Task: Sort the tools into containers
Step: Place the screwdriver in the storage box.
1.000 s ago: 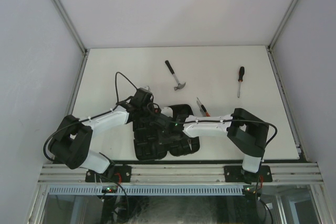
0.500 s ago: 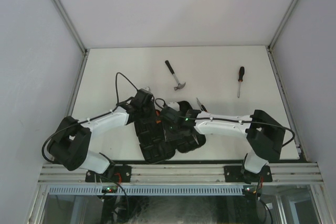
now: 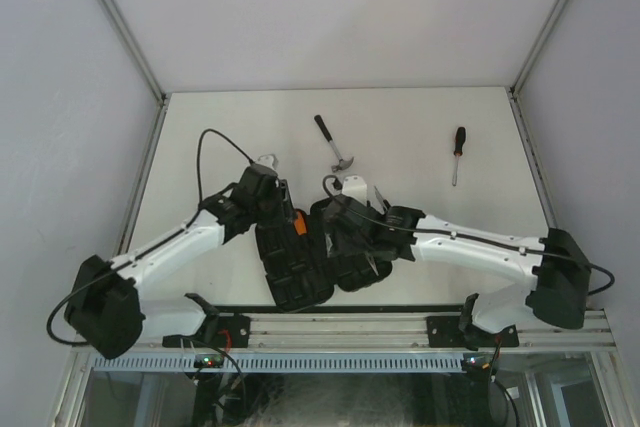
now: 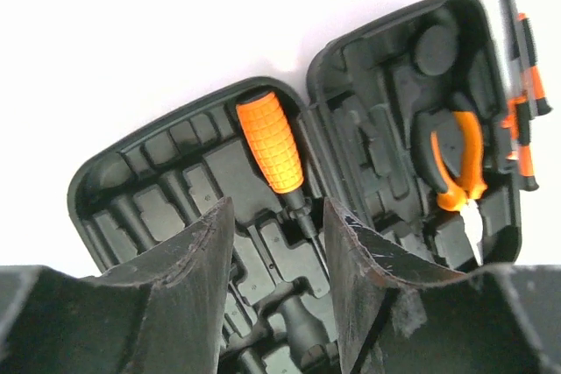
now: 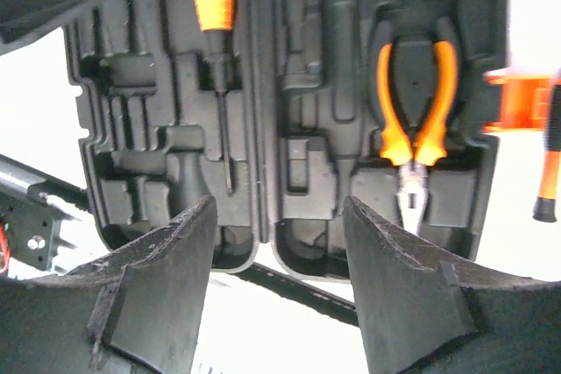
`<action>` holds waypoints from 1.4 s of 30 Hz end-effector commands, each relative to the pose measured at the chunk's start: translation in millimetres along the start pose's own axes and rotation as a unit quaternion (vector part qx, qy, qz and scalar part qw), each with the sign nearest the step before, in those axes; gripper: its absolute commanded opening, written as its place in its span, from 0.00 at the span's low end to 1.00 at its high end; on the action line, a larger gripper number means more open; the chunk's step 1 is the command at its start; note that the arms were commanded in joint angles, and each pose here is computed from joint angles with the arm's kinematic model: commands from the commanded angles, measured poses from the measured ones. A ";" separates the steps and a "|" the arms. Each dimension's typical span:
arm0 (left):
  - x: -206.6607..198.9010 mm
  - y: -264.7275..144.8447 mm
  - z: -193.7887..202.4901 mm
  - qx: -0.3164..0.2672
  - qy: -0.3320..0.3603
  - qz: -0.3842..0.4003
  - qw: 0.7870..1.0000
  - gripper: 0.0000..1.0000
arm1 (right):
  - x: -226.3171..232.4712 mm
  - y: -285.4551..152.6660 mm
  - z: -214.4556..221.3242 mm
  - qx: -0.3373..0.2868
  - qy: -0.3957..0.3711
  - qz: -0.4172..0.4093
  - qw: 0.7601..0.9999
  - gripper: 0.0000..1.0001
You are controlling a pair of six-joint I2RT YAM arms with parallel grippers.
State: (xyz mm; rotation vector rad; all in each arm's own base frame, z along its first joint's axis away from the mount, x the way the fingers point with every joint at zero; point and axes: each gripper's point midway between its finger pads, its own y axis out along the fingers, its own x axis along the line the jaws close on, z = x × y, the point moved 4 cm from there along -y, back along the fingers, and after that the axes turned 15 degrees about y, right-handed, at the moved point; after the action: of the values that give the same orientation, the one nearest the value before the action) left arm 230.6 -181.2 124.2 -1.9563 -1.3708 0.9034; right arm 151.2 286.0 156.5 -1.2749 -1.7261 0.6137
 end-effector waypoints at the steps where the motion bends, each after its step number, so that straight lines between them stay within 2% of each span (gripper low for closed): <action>1: -0.4 -41.8 -39.6 -0.092 0.031 0.001 0.995 0.50 | -23.7 -18.1 -22.9 -0.070 -0.002 0.030 0.997 0.60; 5: 6.0 -64.2 -40.4 -0.133 0.033 0.000 0.991 0.51 | -44.3 -28.0 -39.1 -0.125 0.032 0.052 0.990 0.61; 9: 15.5 -81.0 -32.5 -0.163 0.029 -0.006 0.986 0.52 | -66.9 -36.7 -47.1 -0.186 0.071 0.034 0.979 0.62; 15: 33.4 -92.6 -10.6 -0.175 0.013 -0.030 0.984 0.53 | -101.0 -40.2 -53.5 -0.200 0.106 0.010 0.974 0.63; 22: 43.8 -97.9 9.5 -0.168 -0.009 -0.040 0.985 0.53 | -137.5 -32.2 -53.3 -0.148 0.120 0.032 0.981 0.64; 29: 48.5 -91.8 18.6 -0.150 -0.023 -0.054 0.987 0.54 | -148.1 -18.2 -57.5 -0.077 0.138 -0.006 0.987 0.62; 37: 59.5 -68.2 42.5 -0.090 -0.067 -0.097 0.989 0.56 | -152.3 -7.3 -56.8 -0.056 0.124 -0.005 0.991 0.62; 42: 61.5 -58.0 49.1 -0.080 -0.086 -0.091 0.989 0.57 | -148.6 2.9 -47.3 -0.021 0.115 -0.013 0.993 0.60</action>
State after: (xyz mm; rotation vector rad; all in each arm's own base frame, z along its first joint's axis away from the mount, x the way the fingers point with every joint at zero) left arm 170.5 -101.9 131.2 -1.8717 -1.6883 0.8567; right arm 203.8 133.7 125.3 -1.3660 -1.5137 0.3837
